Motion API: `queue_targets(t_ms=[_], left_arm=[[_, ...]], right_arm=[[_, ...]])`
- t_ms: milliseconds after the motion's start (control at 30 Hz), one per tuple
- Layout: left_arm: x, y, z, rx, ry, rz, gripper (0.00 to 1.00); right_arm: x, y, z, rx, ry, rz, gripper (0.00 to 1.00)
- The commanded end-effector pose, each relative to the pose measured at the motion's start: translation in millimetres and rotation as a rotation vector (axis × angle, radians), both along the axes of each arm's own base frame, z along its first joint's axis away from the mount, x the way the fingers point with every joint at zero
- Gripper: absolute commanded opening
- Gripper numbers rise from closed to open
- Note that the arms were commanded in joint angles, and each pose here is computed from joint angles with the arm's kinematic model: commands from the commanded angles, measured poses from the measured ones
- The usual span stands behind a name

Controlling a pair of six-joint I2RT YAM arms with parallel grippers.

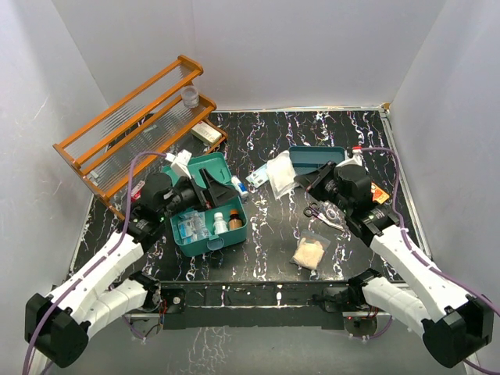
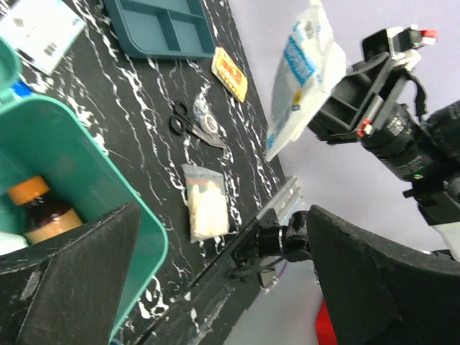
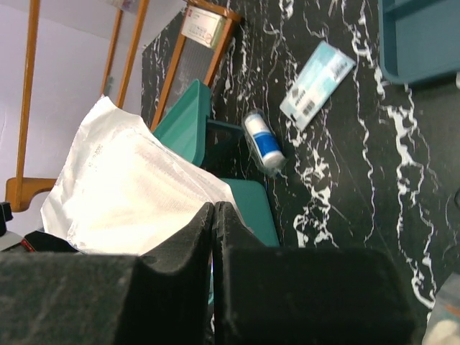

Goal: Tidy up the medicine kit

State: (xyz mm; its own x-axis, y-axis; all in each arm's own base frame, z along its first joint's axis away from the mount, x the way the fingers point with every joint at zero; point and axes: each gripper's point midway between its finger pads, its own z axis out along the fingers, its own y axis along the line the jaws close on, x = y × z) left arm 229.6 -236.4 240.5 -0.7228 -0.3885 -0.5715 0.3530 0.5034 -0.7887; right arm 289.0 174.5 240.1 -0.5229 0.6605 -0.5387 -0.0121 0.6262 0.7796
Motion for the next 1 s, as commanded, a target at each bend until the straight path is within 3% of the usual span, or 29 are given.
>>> queue_targets(t_ms=[0,467,667,967], left_arm=[[-5.9,-19.4,15.0,-0.075,-0.026,-0.006,0.97],[42.3,-97.3,-11.3,-0.070,-0.078,0.042,0.89],[59.3,-108.3,12.7,-0.137,-0.204,0.081,0.83],[60.8,-113.9,-3.0,-0.086,-0.139,0.066,0.79]], right_arm=[[-12.4,6.6,-4.0,0.123,0.056,-0.003,0.00],[-1.0,14.4,-18.8,0.166,0.013,-0.058,0.00],[10.4,15.0,-25.5,0.087,0.008,-0.062,0.00],[22.9,18.3,-14.2,0.040,-0.003,-0.059,0.00]])
